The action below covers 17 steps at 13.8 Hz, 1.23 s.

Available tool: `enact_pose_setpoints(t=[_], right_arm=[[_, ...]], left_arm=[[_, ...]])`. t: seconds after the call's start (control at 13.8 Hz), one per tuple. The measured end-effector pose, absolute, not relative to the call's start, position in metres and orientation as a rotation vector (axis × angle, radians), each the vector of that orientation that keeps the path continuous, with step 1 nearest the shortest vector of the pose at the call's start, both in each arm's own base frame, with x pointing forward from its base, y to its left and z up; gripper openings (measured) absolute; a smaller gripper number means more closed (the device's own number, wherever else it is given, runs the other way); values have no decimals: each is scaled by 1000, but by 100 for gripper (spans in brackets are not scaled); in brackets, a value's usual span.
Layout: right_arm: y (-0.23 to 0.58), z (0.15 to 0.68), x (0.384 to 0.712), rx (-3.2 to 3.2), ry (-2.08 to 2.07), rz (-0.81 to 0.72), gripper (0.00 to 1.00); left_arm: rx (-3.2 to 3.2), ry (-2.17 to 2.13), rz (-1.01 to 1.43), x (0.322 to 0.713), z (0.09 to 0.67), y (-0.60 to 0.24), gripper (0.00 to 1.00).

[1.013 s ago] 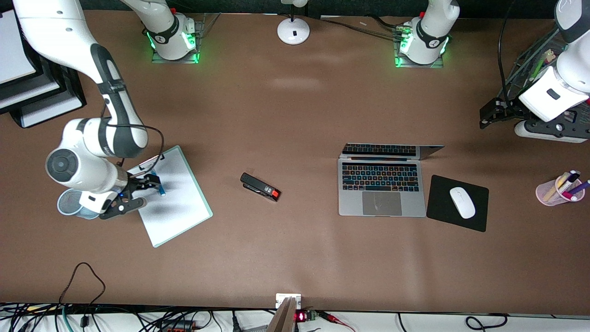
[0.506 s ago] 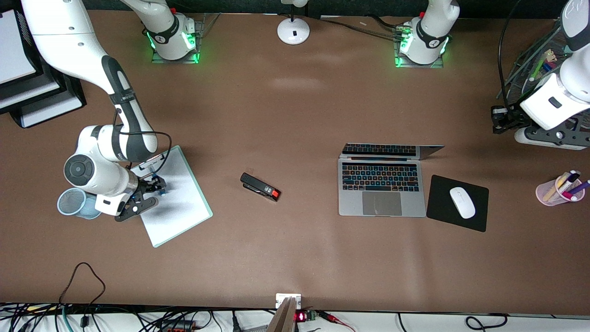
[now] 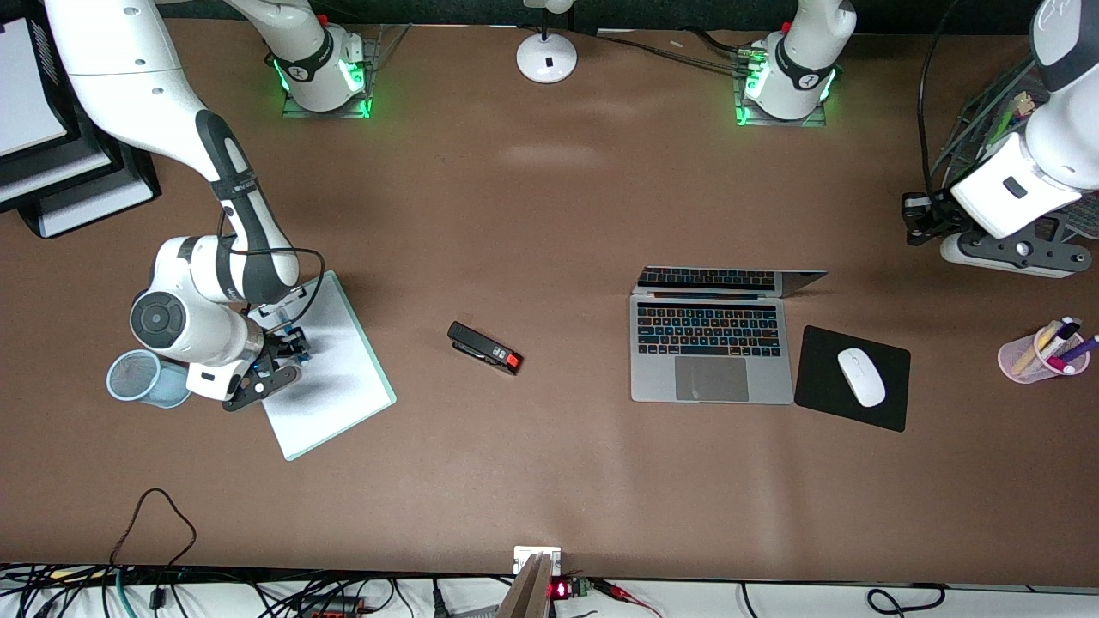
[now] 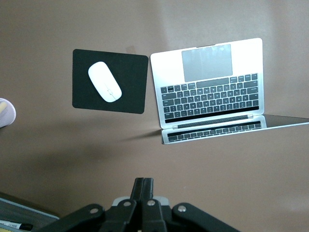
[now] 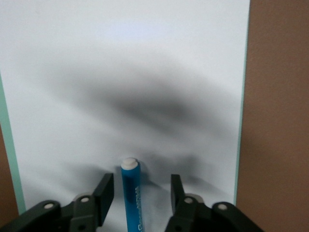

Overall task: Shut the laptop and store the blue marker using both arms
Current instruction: 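Grasp the blue marker with the right gripper while the left gripper reaches the laptop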

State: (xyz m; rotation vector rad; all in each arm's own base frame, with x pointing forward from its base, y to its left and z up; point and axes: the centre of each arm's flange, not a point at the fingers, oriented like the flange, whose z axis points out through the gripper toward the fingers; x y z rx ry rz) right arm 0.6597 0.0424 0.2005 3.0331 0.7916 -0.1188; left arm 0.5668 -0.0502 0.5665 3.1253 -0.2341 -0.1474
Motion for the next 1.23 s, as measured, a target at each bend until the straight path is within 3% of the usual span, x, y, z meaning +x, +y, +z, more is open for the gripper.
enact_pose_setpoints(t=[0.65, 0.8, 1.23], right_arm=[[53, 189, 656, 3027, 818, -143, 47], [53, 189, 656, 3027, 818, -143, 37], [53, 189, 655, 3027, 818, -143, 33]], left_arm=[[3084, -225, -281, 548, 554, -130, 1], [3081, -187, -291, 545, 538, -153, 1], [3063, -91, -335, 535, 491, -180, 1]])
